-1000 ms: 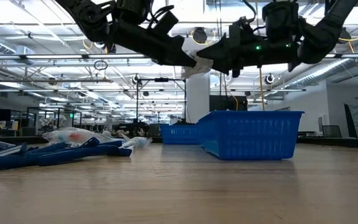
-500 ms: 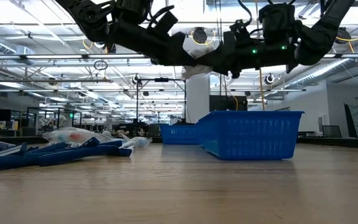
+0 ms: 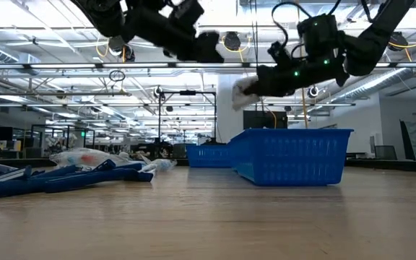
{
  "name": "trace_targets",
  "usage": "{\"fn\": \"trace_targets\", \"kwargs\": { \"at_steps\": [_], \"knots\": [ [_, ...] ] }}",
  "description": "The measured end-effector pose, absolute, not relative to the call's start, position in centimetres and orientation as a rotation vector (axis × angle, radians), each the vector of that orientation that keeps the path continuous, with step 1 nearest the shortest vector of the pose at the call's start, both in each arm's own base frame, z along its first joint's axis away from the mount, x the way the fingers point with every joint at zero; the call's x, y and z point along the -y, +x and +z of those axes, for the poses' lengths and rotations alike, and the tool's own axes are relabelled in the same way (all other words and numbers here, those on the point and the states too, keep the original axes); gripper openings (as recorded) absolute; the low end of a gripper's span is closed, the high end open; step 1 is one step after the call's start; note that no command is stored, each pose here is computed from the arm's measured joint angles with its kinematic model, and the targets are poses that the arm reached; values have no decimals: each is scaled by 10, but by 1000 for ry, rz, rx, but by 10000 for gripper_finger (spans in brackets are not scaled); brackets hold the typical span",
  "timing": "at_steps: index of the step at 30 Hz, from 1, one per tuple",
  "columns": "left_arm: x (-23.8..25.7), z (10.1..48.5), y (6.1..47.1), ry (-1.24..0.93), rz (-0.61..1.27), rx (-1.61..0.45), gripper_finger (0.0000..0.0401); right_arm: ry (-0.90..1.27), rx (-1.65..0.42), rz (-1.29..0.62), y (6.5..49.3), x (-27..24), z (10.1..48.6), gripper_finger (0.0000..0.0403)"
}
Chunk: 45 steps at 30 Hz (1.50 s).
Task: Pick & Place Travel size toiletries
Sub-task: Put the cotton balls in the top right blue bin, then put the blue toothbrush into the top left blue bin
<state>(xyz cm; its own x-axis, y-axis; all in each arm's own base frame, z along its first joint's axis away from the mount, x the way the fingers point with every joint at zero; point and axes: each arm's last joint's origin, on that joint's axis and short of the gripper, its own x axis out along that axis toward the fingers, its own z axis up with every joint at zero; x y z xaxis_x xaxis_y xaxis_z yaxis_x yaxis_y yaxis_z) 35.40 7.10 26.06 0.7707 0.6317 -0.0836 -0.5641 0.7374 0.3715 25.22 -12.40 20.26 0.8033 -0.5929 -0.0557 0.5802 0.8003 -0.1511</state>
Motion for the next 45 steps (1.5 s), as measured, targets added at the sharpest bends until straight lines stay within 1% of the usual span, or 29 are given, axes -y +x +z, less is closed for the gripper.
{"fn": "trace_targets", "kwargs": {
  "at_steps": [4,6,8,13,17,24,27,31,35,39,42,45],
  "knots": [
    [-71,256,353,351,675,-260,272,-119,-179,-764,241,142,197,40],
    [-72,255,353,351,676,-267,276,-104,-197,-804,235,150,195,44],
    [-74,255,353,350,680,-273,279,-78,-198,-825,231,157,194,40],
    [-79,255,352,322,697,-264,280,-6,-287,-894,221,176,175,19],
    [-84,254,350,285,705,-262,280,56,-347,-875,220,186,155,20],
    [-89,250,350,222,630,-269,280,150,-449,-884,218,195,120,30],
    [-89,250,350,218,631,-272,280,153,-464,-883,219,196,113,26],
    [-89,250,350,219,631,-273,280,142,-464,-881,218,196,115,28],
    [-89,250,350,219,631,-273,280,138,-449,-882,217,195,124,45],
    [-89,250,350,217,632,-272,280,130,-408,-869,215,193,138,73],
    [-89,249,350,216,632,-273,280,138,-391,-815,215,190,145,105],
    [-89,249,350,216,633,-275,280,154,-378,-808,214,188,150,147]
  ]
}}
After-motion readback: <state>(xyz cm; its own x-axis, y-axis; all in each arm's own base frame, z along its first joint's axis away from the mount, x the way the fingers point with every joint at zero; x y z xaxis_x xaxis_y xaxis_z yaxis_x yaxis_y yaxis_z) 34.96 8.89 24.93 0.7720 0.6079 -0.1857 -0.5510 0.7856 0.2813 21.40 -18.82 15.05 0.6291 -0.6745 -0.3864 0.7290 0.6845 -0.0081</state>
